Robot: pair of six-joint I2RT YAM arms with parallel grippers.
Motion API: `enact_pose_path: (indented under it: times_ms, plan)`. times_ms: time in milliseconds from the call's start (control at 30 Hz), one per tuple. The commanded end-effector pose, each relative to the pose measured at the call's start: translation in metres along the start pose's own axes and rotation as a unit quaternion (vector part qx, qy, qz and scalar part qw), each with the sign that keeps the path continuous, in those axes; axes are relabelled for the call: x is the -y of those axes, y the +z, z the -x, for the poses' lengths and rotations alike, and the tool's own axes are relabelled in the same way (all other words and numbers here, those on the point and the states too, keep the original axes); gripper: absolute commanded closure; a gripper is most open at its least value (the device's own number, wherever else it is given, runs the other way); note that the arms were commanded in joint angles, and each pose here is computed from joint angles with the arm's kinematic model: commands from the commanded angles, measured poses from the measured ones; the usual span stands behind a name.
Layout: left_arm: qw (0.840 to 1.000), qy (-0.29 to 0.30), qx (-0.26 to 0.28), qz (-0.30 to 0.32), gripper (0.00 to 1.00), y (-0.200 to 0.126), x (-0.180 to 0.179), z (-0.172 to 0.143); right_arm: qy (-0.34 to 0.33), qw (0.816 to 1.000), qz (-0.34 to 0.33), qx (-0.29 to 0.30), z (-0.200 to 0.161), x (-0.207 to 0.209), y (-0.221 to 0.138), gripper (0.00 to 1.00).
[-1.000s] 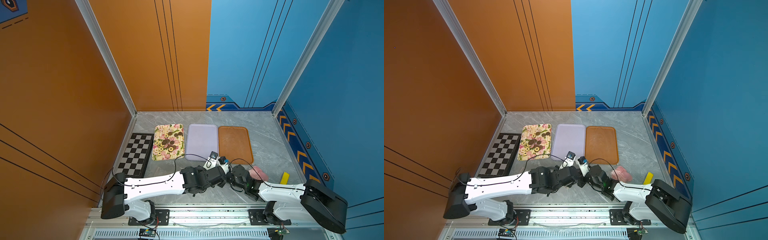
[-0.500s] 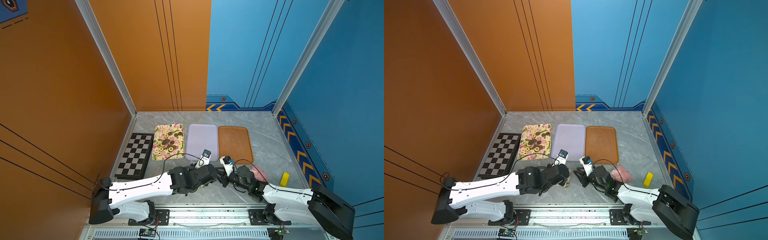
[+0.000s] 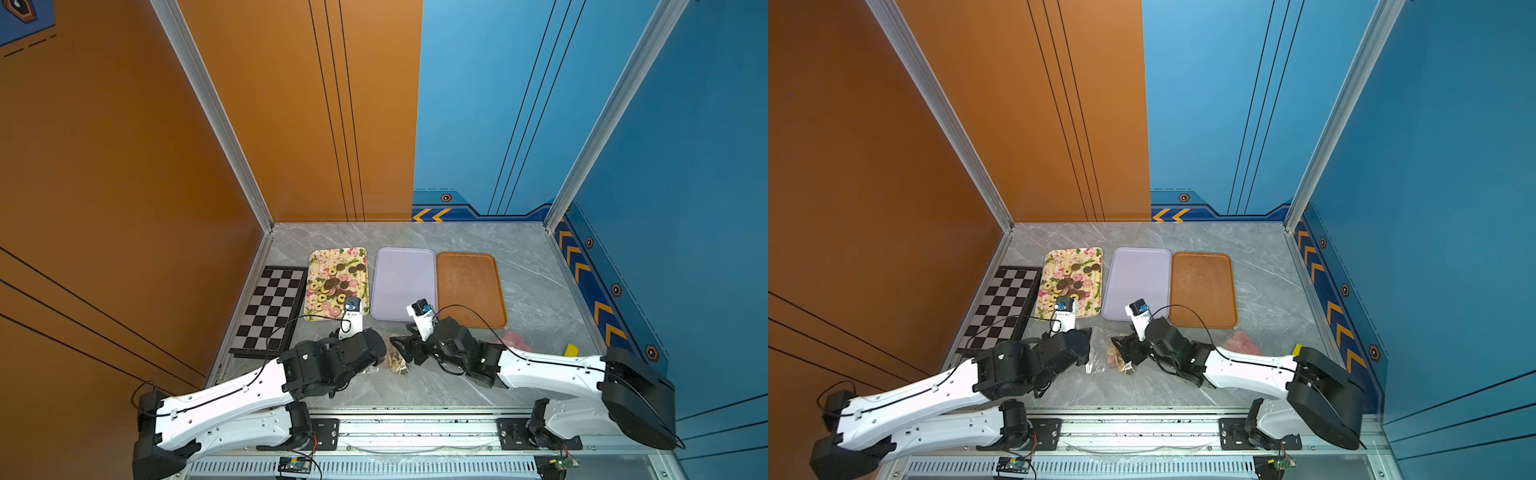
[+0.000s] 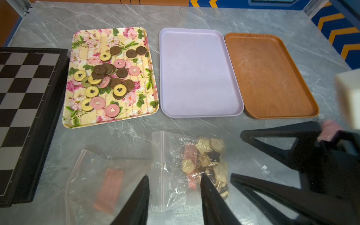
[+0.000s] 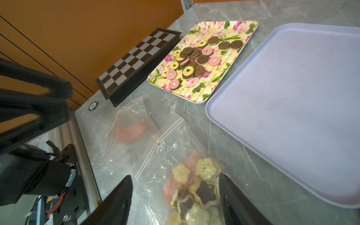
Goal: Pour cookies out of the ziploc bag
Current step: Open the ziploc bag at the center of the board.
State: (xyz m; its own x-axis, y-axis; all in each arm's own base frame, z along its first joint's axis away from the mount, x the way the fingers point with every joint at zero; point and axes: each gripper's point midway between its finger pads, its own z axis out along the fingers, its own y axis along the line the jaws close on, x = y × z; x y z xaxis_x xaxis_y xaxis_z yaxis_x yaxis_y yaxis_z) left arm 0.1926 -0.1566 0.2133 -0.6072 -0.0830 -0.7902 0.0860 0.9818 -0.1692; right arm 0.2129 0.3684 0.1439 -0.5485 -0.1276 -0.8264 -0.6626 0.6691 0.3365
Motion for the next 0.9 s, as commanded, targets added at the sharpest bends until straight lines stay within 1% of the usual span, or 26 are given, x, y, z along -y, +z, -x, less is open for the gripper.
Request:
enact_pose_path:
  times_ms: [0, 133, 233, 367, 433, 533, 600, 633, 667, 767, 867]
  plan:
    - [0.997, -0.049, 0.056, 0.021, 0.55, -0.019, -0.032, 0.022, -0.001, 0.994, -0.099, -0.038, -0.023, 0.009, 0.033, 0.27]
    - [0.99, -0.089, 0.108, 0.015, 0.51, -0.041, -0.05, 0.047, -0.006, 0.991, -0.12, -0.051, -0.033, -0.009, 0.075, 0.27]
    - [0.988, -0.094, 0.122, 0.014, 0.36, -0.053, -0.057, 0.061, -0.021, 0.986, -0.152, -0.059, -0.033, -0.016, 0.091, 0.26]
    - [0.989, -0.085, 0.12, 0.014, 0.26, -0.059, -0.061, 0.067, -0.05, 0.972, -0.222, -0.061, -0.025, -0.011, 0.097, 0.24]
    - [0.99, -0.082, 0.117, 0.01, 0.25, -0.059, -0.063, 0.065, -0.059, 0.965, -0.25, -0.054, -0.02, -0.009, 0.097, 0.24]
    - [0.989, -0.086, 0.117, 0.008, 0.25, -0.059, -0.067, 0.061, -0.07, 0.959, -0.267, -0.066, -0.022, -0.009, 0.101, 0.25]
    - [0.989, -0.088, 0.117, 0.006, 0.25, -0.059, -0.069, 0.059, -0.08, 0.954, -0.279, -0.071, -0.018, -0.01, 0.101, 0.32]
    - [0.989, -0.089, 0.118, 0.005, 0.25, -0.06, -0.07, 0.058, -0.09, 0.949, -0.29, -0.084, -0.029, -0.006, 0.106, 0.36]
    - [0.989, -0.091, 0.118, 0.003, 0.25, -0.06, -0.07, 0.058, -0.093, 0.948, -0.291, -0.086, -0.031, -0.006, 0.106, 0.38]
    - [0.989, -0.089, 0.118, 0.0, 0.25, -0.061, -0.071, 0.057, -0.088, 0.948, -0.29, -0.094, -0.036, -0.007, 0.109, 0.37]
    - [0.989, -0.089, 0.115, -0.002, 0.25, -0.06, -0.07, 0.057, -0.091, 0.944, -0.3, -0.102, -0.039, -0.004, 0.109, 0.37]
